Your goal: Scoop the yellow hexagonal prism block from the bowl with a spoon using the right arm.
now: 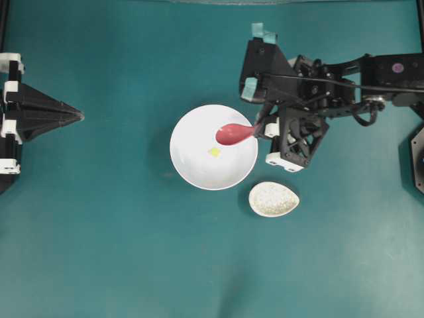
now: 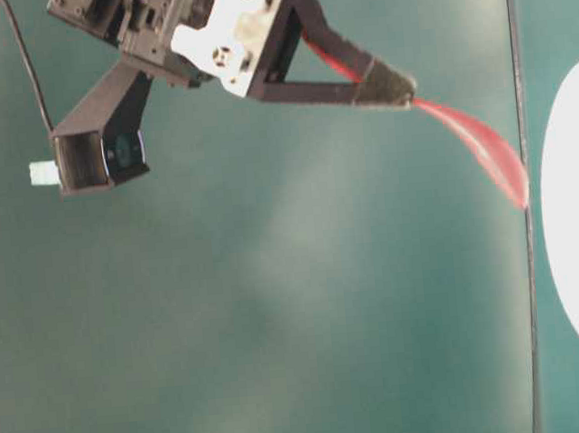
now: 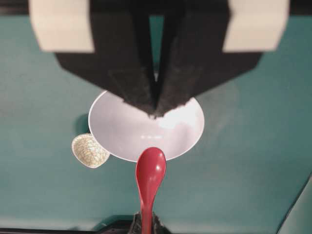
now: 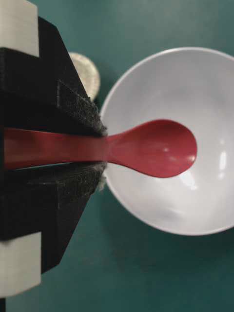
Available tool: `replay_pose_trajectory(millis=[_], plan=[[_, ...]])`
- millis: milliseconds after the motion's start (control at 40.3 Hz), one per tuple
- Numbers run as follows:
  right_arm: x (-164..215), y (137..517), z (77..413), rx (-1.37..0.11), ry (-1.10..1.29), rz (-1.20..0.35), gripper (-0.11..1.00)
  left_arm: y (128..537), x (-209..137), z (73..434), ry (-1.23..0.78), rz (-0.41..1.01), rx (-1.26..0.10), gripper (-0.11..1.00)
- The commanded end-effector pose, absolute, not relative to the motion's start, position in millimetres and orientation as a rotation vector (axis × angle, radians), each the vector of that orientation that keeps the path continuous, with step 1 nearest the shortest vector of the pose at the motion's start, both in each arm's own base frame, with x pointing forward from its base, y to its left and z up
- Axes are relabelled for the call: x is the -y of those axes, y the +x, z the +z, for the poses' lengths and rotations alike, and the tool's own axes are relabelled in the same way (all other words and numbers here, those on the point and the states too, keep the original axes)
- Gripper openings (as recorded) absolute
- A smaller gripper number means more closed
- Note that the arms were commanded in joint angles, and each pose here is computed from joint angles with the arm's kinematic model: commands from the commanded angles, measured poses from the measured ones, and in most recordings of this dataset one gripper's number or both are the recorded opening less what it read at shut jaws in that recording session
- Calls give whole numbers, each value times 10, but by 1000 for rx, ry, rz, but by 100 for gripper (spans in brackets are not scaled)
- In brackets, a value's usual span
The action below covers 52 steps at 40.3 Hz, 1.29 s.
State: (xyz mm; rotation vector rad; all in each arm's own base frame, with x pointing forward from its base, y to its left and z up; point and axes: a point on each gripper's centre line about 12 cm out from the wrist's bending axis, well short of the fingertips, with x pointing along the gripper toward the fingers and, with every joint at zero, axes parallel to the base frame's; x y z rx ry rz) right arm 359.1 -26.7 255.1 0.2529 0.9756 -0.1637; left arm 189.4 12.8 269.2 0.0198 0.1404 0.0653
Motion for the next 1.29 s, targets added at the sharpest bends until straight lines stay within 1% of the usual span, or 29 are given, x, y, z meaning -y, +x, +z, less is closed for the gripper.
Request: replay_pose_trajectory(millis=[0,322,670,1265], plan=[[250,3556,2662,-956,274,-167,23,1921,-138,2798,25,70,-116,1],[236,3443,2564,-1097,288,-186,23,1918,-138,2803,23,70,-113,1],[225,3494,2506,-1123,298,-179,23,1920,-135,2792,25,68,-118,1],[238,3724,2359,-1206,279,-170,23,1914,-135,2788,25,68,-127,1]])
